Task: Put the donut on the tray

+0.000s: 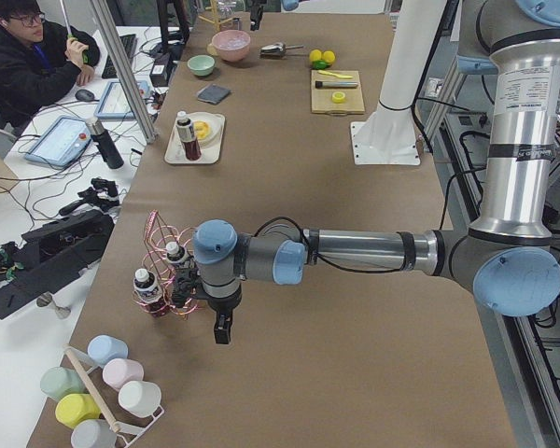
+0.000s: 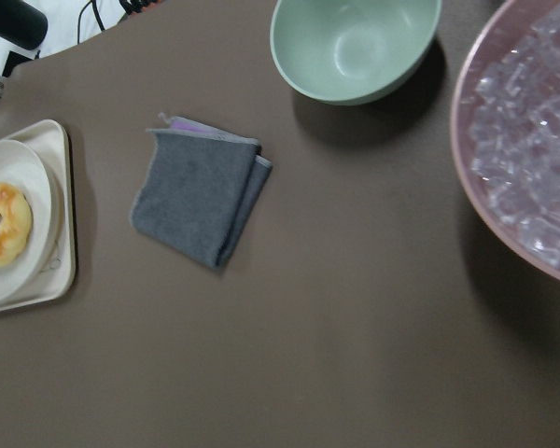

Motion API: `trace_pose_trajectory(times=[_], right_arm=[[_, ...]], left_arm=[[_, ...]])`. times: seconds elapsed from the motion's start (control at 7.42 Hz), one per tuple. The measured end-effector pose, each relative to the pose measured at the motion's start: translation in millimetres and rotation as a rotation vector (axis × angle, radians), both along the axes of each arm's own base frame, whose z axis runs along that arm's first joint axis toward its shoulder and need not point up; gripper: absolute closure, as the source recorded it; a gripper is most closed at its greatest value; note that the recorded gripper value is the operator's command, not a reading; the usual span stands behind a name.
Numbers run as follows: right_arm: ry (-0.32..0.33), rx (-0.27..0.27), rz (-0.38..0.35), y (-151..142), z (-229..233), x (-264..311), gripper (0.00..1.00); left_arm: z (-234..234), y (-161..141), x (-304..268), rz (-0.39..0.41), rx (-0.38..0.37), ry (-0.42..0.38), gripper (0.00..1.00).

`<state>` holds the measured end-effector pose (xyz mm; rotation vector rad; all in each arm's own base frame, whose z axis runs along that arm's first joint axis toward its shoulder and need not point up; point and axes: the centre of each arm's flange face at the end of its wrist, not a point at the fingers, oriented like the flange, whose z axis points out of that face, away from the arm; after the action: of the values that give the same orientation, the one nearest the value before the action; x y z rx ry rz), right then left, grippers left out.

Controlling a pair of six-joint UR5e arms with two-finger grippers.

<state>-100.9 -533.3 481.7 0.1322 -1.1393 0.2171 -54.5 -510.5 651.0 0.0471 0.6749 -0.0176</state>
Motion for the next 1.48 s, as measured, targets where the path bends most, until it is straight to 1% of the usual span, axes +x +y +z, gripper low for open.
trace_pose_trajectory(times=[0.13,0.27,0.4,0.54,0.67,0.81,0.94,1.08,1.48], right_arm=[[0.045,0.034,-0.025,14.1,16.7,14.7,0.00],[0.110,0.073,-0.059,21.6,35.9,30.8,0.00],[0.205,0.104,-0.113,23.0,58.0,49.0,0.00],[0.313,0.116,-0.187,21.7,80.4,76.4,0.00],[0.400,0.114,-0.266,21.2,96.8,109.8,0.00],[0.440,0.095,-0.335,20.6,103.0,138.6,0.00],[0.444,0.066,-0.370,19.6,100.9,159.6,0.00],[0.434,0.042,-0.381,19.7,101.6,168.9,0.00],[0.416,0.005,-0.387,24.3,114.4,173.6,0.00]], left_arm=[[0.4,-0.1,-0.1,0.000,-0.001,0.000,0.02],[0.5,-0.1,-0.1,0.000,-0.001,0.000,0.02],[0.5,-0.1,-0.1,0.000,-0.001,0.000,0.02],[0.0,-0.3,-0.1,-0.001,0.000,0.000,0.02],[-0.3,-0.3,-0.1,-0.001,0.000,0.000,0.02],[-0.6,-0.3,-0.1,-0.001,0.001,0.000,0.02],[-0.7,-0.4,-0.1,-0.001,0.001,0.000,0.02],[-0.5,-0.3,-0.1,-0.001,0.001,0.000,0.02],[0.6,0.7,-0.1,-0.001,-0.002,0.000,0.02]])
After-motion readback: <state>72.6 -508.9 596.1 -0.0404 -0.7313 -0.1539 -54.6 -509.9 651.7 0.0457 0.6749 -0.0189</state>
